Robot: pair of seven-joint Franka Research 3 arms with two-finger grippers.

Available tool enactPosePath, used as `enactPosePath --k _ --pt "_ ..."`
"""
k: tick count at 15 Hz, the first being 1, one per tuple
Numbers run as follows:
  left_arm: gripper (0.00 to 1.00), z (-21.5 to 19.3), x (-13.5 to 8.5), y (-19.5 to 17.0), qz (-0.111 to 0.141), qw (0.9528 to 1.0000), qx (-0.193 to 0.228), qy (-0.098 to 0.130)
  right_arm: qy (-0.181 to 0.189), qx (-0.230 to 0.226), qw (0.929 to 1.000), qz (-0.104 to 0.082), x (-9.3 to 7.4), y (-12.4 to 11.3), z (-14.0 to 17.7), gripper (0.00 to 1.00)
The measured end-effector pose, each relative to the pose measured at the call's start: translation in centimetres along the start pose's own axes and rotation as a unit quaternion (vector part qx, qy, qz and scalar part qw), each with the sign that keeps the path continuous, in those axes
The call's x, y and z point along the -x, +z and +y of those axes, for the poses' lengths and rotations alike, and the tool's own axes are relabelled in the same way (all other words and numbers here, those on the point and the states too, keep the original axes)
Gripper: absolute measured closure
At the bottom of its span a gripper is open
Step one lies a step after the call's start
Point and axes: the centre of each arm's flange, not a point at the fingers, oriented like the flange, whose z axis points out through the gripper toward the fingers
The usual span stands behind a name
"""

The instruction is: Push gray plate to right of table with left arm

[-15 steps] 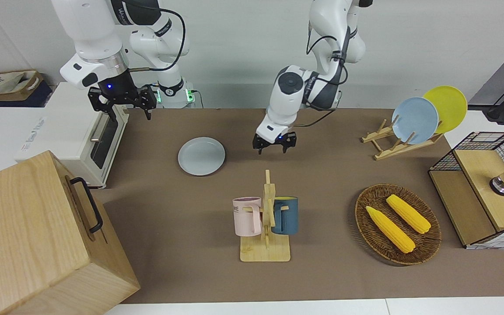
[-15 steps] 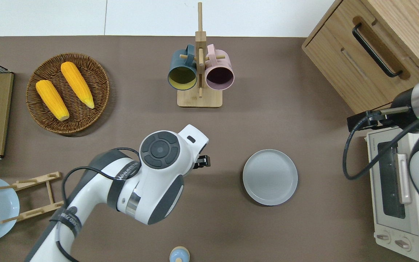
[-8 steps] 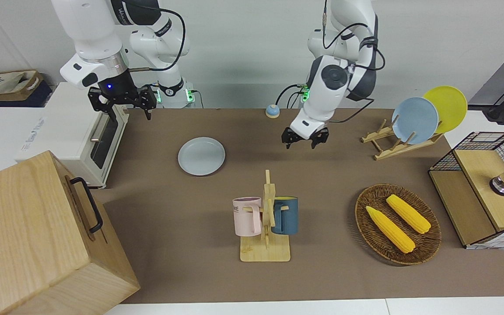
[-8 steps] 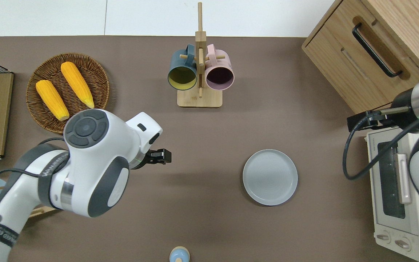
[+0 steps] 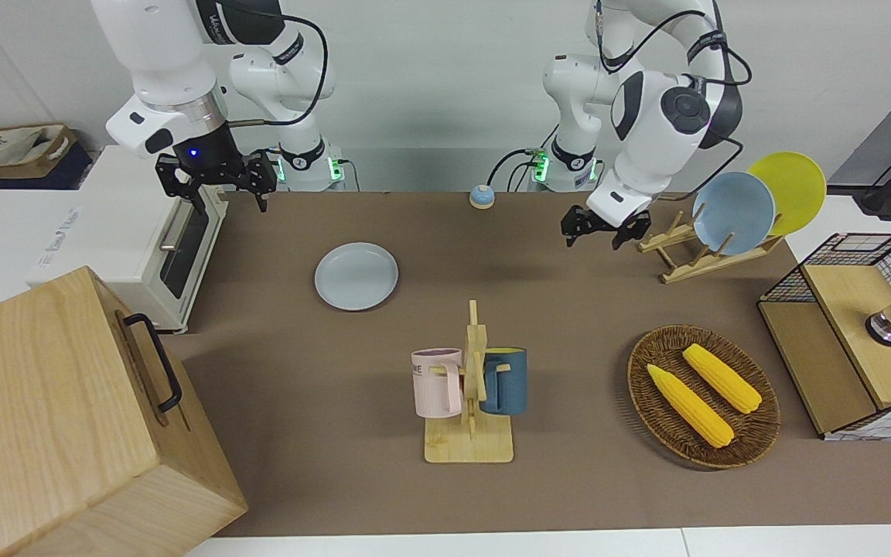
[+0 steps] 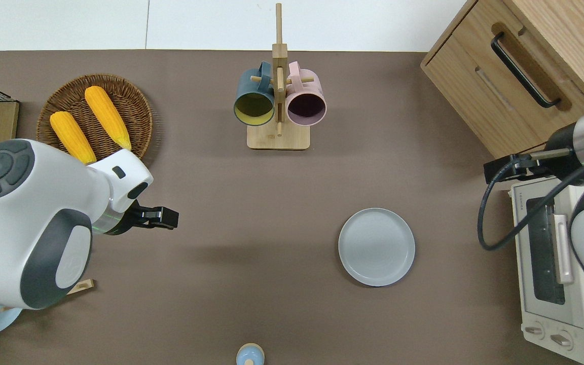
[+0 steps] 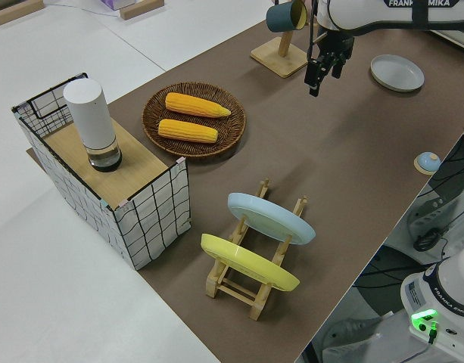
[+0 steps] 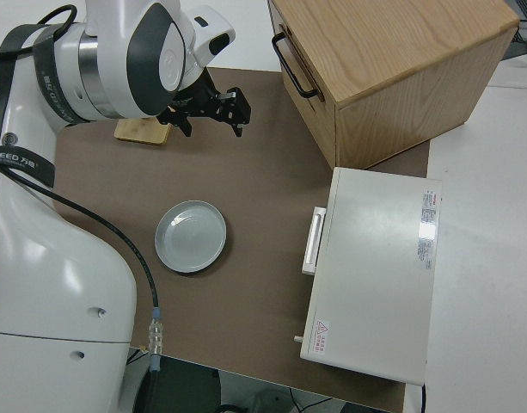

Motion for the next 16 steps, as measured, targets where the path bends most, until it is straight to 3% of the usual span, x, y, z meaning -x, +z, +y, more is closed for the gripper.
enactPosePath --k 8,12,16 --pt "0.00 -8.7 1.6 -6.6 0.004 0.9992 -0.029 0.029 0.000 0.000 1.0000 0.000 0.0 0.0 0.0 0.01" --pt "0.00 -11.7 1.9 -8.1 0.014 0.9994 -0.030 0.016 0.000 0.000 1.0000 0.000 0.0 0.0 0.0 0.01" --pt "0.00 -11.5 1.7 -10.8 0.042 0.9985 -0.033 0.017 0.000 0.000 1.0000 0.000 0.0 0.0 0.0 0.01"
